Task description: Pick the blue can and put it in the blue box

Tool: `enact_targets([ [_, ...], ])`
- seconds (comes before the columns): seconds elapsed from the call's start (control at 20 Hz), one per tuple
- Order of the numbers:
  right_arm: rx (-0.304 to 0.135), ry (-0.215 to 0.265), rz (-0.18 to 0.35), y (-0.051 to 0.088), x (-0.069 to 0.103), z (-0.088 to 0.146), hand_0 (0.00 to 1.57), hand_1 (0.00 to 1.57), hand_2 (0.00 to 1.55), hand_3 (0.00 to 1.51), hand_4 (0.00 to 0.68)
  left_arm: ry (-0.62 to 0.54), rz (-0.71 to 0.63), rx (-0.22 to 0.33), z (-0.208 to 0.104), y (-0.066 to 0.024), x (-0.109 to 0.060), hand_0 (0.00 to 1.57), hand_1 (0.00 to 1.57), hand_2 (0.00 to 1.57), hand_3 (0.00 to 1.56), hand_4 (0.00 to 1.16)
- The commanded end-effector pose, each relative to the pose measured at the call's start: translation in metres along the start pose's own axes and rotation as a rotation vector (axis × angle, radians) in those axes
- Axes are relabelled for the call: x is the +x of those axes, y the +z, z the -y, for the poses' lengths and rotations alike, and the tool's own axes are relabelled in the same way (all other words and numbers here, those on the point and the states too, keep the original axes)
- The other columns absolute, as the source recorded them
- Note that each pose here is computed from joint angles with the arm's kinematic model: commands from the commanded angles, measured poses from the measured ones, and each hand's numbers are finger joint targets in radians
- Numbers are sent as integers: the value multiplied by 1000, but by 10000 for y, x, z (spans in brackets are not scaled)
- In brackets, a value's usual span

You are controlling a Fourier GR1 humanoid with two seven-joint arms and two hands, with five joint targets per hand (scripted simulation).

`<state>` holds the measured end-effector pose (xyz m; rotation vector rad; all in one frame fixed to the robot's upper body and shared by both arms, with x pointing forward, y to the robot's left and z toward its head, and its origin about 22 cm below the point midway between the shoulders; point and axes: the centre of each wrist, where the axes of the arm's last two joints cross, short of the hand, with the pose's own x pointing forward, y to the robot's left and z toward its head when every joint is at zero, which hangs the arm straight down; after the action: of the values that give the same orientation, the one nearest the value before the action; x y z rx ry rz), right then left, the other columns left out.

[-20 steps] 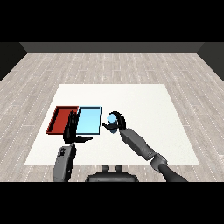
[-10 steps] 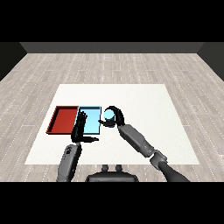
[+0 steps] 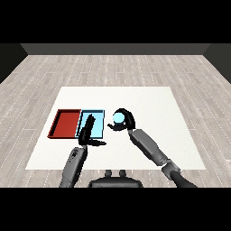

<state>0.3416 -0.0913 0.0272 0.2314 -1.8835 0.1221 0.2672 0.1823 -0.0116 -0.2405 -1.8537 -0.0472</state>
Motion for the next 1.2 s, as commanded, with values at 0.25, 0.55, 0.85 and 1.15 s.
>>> enact_targets([
  [0.25, 25, -5, 6, 55, 192, 163, 1423, 1423, 1438, 1409, 666, -25, -10, -50, 417, -371, -47, 0, 0, 0, 0, 0],
  [0.55, 42, -9, -1, 144, 242, 314, 1419, 1419, 1448, 1416, 660, 11, -61, -46, 449, -152, -256, 0, 0, 0, 0, 0],
  [0.85, 51, -13, 28, 197, 128, 232, 1403, 1403, 1439, 1403, 668, -32, -93, -75, 755, -287, -327, 0, 0, 0, 0, 0],
  [1.15, 79, -27, 35, -23, 302, -8, 1402, 1402, 1446, 1411, 682, -6, -129, -73, 796, -301, -307, 0, 0, 0, 0, 0],
])
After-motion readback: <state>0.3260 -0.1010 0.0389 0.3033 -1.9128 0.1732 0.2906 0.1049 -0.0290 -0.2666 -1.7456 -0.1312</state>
